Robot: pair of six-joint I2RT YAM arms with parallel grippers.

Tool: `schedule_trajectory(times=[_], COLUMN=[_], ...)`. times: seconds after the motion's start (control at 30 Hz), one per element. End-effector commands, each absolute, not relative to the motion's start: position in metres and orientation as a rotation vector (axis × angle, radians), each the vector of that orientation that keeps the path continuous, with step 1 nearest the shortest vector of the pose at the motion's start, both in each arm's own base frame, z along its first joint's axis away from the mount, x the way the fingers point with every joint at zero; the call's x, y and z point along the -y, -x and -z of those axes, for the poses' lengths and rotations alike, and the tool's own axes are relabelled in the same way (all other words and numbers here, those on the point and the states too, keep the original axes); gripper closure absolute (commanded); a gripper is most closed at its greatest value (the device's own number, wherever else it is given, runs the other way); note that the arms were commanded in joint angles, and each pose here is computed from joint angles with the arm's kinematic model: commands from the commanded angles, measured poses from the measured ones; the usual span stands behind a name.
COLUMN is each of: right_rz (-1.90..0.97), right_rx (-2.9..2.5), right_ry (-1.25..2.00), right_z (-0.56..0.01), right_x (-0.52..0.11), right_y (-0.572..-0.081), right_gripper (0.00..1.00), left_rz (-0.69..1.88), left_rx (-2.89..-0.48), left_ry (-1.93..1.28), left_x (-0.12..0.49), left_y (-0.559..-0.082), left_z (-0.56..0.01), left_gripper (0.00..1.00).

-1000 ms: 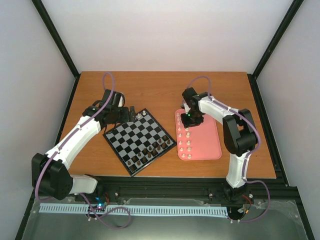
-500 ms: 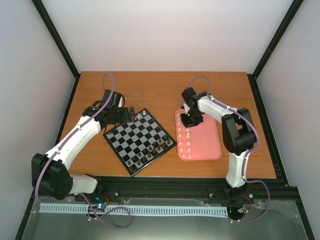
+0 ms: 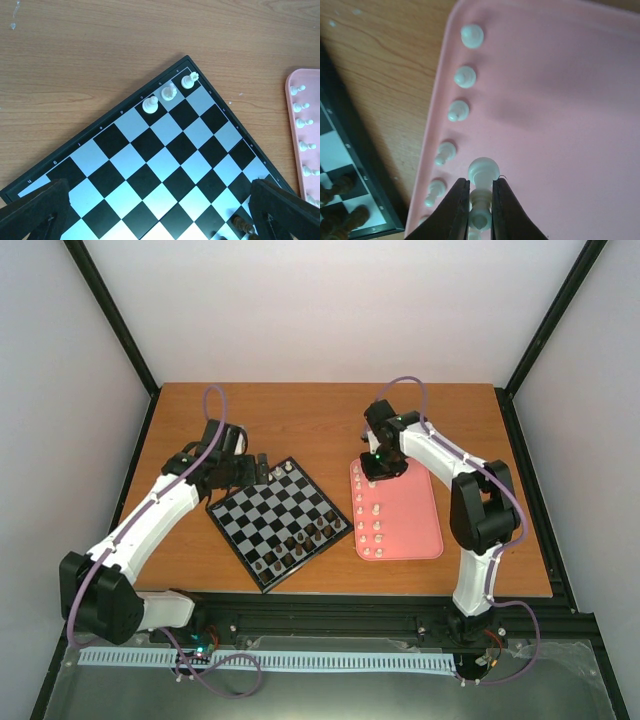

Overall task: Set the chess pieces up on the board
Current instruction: Pick up the chess piece from the storage box, then place the chess piece in the storage box.

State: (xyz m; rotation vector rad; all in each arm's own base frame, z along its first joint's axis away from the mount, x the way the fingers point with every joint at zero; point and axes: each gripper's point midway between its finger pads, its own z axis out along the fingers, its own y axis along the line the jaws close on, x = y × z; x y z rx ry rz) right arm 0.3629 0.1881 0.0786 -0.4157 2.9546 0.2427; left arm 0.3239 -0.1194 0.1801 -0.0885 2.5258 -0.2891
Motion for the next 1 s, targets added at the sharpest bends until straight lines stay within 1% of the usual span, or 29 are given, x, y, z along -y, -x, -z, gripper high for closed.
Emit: schedule_trajectory(times=[0.0, 0.1, 0.27, 0.47, 0.63, 0.9, 0.97], right_rz=[-0.250, -0.198, -0.052, -0.049, -0.042, -0.036, -0.033], right_rx=[-2.890, -2.904, -2.935, -2.903, -2.918, -2.943, -2.940], right_ry=[0.394, 0.392, 0.386, 0.373, 0.388, 0.395, 0.395], right_z=[-0.112, -0.108, -0.083, -0.073, -0.057, -0.042, -0.043], right_x=[-0.188, -0.182, -0.167, -0.171, -0.171, -0.170, -0.170], right_y=[-0.371, -0.372, -0.377, -0.390, -0.389, -0.386, -0.386], right_gripper=[0.94, 0.94, 0.93, 0.93, 0.93, 0.89, 0.86], left_rz=[0.288, 0.286, 0.298, 0.302, 0.303, 0.301, 0.302], left_rx=[-2.505, -2.502, -2.496, -2.491, -2.491, -2.497, -2.495], left_ry=[0.048, 0.047, 0.057, 0.065, 0.065, 0.060, 0.061], left_x=[0.120, 0.120, 0.120, 0.120, 0.120, 0.120, 0.120], left_y=[-0.319, -0.319, -0.318, -0.317, -0.317, -0.317, -0.318], left_z=[-0.189, -0.190, -0.192, -0.196, -0.197, -0.196, -0.197], left_gripper=[0.00, 0.00, 0.00, 0.00, 0.00, 0.00, 0.00])
